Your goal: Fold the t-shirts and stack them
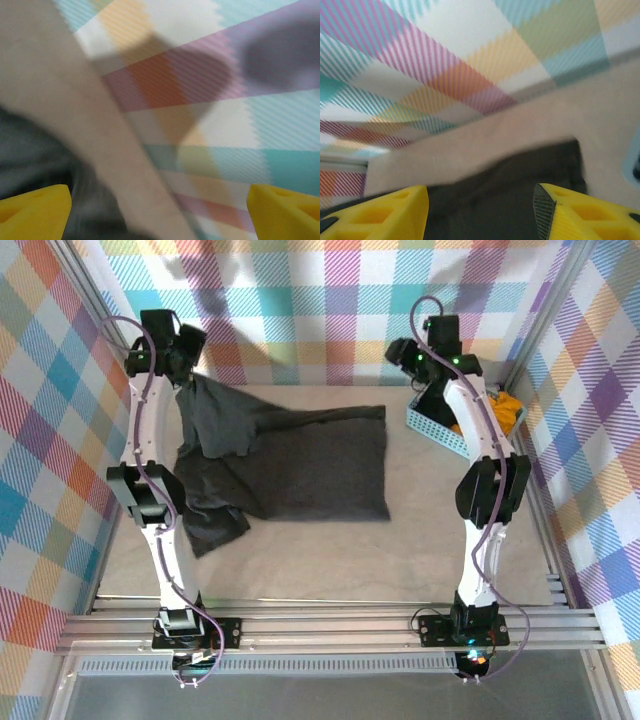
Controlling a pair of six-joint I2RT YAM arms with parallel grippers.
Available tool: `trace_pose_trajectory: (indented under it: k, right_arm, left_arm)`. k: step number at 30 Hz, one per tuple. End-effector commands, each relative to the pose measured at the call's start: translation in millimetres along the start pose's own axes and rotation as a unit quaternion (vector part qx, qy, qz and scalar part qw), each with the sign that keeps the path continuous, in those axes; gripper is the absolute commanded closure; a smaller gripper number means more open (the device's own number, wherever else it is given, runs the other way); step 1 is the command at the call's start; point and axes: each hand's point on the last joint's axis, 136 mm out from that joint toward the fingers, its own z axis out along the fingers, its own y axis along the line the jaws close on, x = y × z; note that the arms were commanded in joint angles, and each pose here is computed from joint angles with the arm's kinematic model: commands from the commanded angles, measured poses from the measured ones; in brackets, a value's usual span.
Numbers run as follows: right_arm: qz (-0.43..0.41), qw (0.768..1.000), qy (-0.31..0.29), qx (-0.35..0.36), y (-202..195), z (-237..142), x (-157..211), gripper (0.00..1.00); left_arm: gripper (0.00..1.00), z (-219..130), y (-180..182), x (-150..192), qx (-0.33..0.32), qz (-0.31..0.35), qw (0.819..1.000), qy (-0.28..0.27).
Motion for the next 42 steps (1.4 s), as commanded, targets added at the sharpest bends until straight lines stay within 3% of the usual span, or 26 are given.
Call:
trace_pose_trajectory:
  k: [1, 4, 10, 13, 16, 23, 28, 30, 42]
  right_arm:
    - [0.011, 1.0, 0.019, -0.019, 13, -48, 24, 0.42]
    - [0.036, 0.998, 0.055, -0.002, -19, -58, 80, 0.43]
    - [0.04, 0.985, 0.163, 0.034, -71, -67, 209, 0.49]
    - [0.03, 0.978, 0.207, 0.028, -81, -56, 248, 0.5]
    - [0.028, 0.972, 0.232, 0.005, -84, -36, 263, 0.48]
    - [0.001, 0.97, 0.24, 0.025, -91, 6, 250, 0.51]
    - [0.005, 0.968, 0.245, 0.043, -103, 33, 247, 0.54]
    - [0.005, 0.968, 0.248, 0.043, -103, 41, 246, 0.56]
    - [0.008, 0.963, 0.266, 0.045, -104, 65, 245, 0.63]
  left_arm:
    - [0.11, -64, 8, 26, -0.028, 0.053, 0.998, 0.031]
    - [0.18, -73, 65, 78, -0.068, 0.044, 0.994, 0.066]
    - [0.36, -105, 216, 172, -0.18, -0.004, 0.975, 0.13]
    - [0.37, -129, 266, 192, -0.221, -0.004, 0.965, 0.143]
    - [0.38, -146, 295, 200, -0.241, 0.002, 0.959, 0.15]
    - [0.37, -160, 302, 205, -0.227, 0.003, 0.96, 0.163]
    - [0.28, -156, 239, 215, -0.041, 0.042, 0.979, 0.193]
    - [0.26, -163, 228, 214, -0.007, 0.059, 0.98, 0.187]
    - [0.28, -177, 241, 219, -0.012, 0.073, 0.979, 0.191]
